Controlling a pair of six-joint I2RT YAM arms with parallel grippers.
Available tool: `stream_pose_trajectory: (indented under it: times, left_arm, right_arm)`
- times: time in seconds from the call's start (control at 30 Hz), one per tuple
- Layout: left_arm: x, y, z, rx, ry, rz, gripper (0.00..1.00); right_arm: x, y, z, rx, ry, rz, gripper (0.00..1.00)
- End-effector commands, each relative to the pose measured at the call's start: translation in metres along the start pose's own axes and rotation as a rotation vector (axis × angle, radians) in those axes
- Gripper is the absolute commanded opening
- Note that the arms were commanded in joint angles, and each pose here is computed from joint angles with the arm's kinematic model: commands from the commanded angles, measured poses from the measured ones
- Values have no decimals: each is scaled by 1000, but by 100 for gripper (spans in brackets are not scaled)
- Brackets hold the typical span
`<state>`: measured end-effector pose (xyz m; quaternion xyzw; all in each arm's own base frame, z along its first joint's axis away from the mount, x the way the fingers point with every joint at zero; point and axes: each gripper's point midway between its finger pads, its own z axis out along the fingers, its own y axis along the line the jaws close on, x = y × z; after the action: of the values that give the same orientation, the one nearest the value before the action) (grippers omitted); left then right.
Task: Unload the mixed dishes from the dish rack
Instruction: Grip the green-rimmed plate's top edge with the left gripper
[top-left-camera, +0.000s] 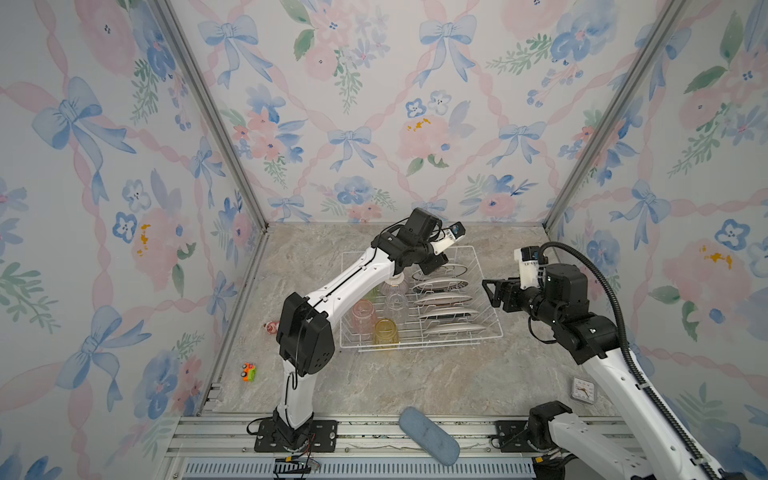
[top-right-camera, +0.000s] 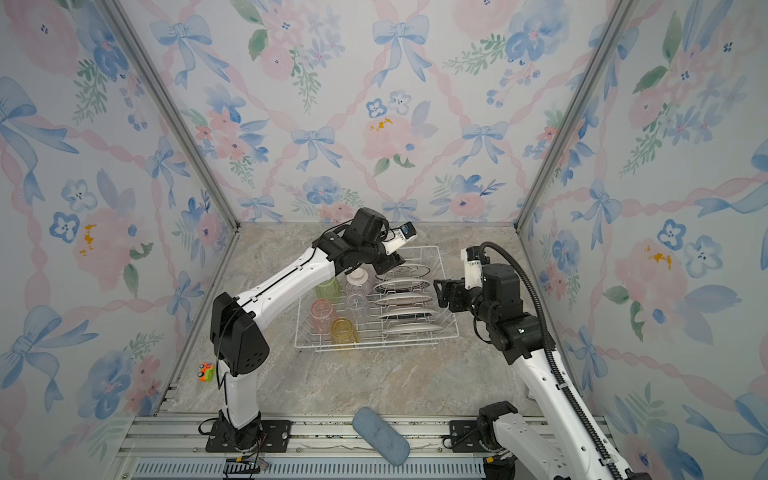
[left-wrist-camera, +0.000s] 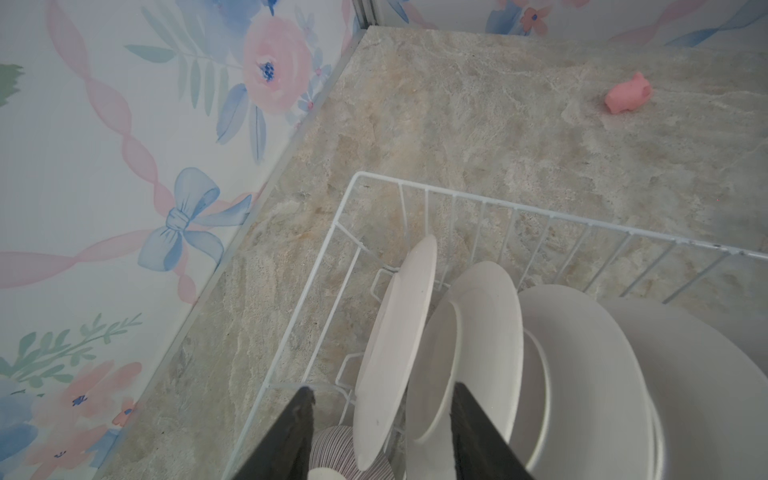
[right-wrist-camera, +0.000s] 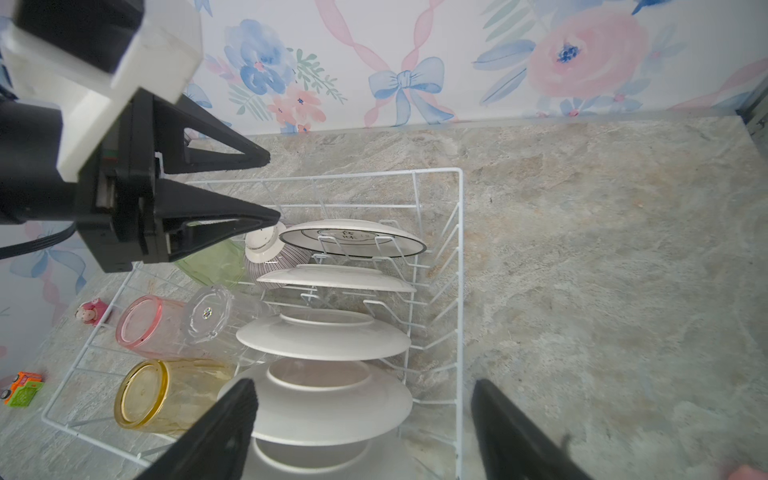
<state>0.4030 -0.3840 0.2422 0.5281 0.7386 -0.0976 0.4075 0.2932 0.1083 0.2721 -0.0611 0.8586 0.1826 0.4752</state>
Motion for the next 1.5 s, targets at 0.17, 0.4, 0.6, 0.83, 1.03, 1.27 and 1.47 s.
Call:
stream_pose_trajectory:
  times: [0.17, 0.4, 0.6, 0.83, 1.03, 1.27, 1.47]
  left_arm:
    - [11, -4, 14, 9, 64, 52, 48]
    - [11, -3, 23, 12, 68, 64, 48]
    - [17, -5, 31, 20, 94, 79, 44]
    - [23, 0, 43, 0, 120, 95, 41]
    - [28, 3, 52, -14, 139, 110, 40]
    - [36, 7, 61, -34, 169, 130, 28]
    - [38, 8, 64, -38, 178, 133, 23]
  right_arm:
    - [5, -2, -5, 18, 10, -8, 84]
    - [6, -5, -7, 32, 5, -16, 84]
    - [8, -7, -8, 42, 10, -27, 84]
    - [7, -9, -8, 49, 8, -30, 85]
    - [10, -12, -8, 58, 13, -27, 85]
    - [12, -15, -8, 62, 17, -24, 85]
    - [13, -15, -7, 61, 21, -20, 85]
